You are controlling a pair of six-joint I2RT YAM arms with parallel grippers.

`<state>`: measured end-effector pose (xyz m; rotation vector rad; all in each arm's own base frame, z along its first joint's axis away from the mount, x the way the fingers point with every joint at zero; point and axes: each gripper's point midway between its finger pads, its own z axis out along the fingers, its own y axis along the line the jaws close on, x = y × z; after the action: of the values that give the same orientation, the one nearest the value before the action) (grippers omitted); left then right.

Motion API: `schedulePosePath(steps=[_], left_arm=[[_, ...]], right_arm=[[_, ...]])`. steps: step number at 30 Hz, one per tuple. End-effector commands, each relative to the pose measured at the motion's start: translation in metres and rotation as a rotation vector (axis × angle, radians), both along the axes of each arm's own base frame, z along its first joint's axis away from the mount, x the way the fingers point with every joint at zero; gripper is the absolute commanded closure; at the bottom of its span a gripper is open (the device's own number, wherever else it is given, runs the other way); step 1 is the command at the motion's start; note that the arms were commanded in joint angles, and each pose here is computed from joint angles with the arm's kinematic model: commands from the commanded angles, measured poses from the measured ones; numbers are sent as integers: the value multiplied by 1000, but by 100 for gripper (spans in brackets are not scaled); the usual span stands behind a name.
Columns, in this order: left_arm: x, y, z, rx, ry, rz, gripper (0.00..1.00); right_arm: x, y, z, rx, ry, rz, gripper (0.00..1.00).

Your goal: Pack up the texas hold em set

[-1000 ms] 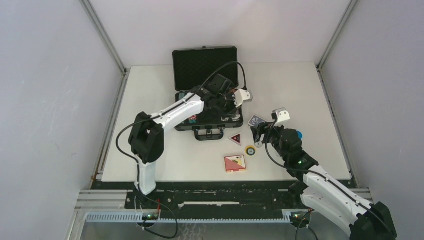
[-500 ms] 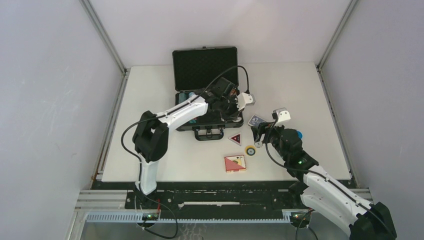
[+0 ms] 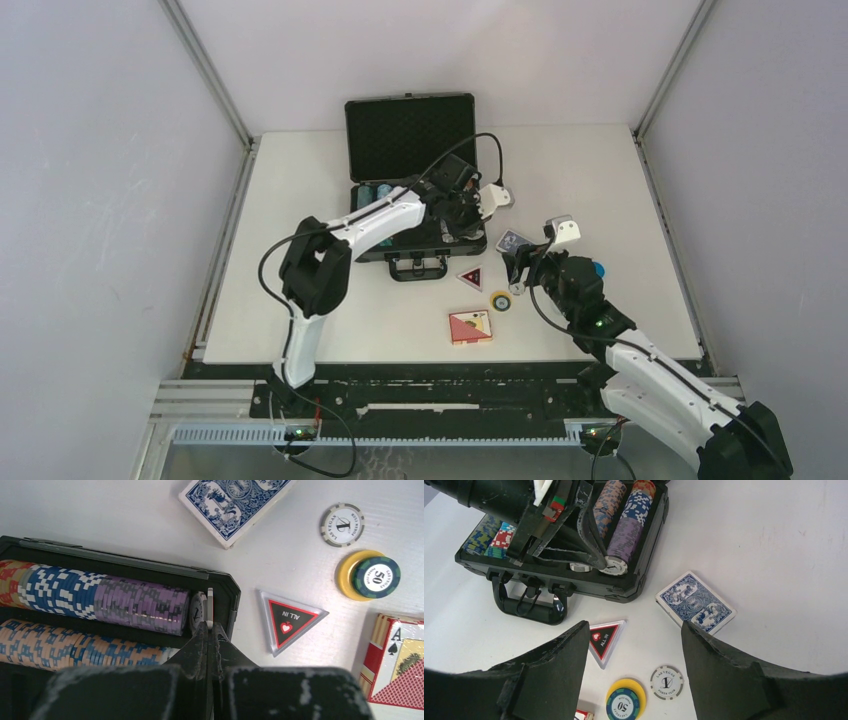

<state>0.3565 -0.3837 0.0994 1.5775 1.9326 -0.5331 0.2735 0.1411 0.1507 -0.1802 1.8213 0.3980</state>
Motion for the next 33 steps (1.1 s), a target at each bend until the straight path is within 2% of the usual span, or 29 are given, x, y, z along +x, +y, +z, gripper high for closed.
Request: schedulePosePath(steps=[1, 21, 24, 27, 29, 33], left_arm=[[19, -3, 16, -5, -74, 5, 100], [27, 5, -12, 40, -56, 58, 99], [27, 3, -10, 30, -52, 56, 93], [28, 1, -6, 22, -57, 57, 77], [28, 0, -1, 14, -62, 57, 70], [31, 0, 6, 8, -80, 65, 68]], right_arm=[[4, 2, 9, 33, -34, -2, 25], [5, 6, 1, 29, -11, 13, 26], [5, 6, 1, 28, -10, 14, 25], [5, 6, 0, 27, -8, 15, 26], [4, 6, 0, 26, -9, 16, 26], [5, 6, 0, 27, -11, 15, 26]])
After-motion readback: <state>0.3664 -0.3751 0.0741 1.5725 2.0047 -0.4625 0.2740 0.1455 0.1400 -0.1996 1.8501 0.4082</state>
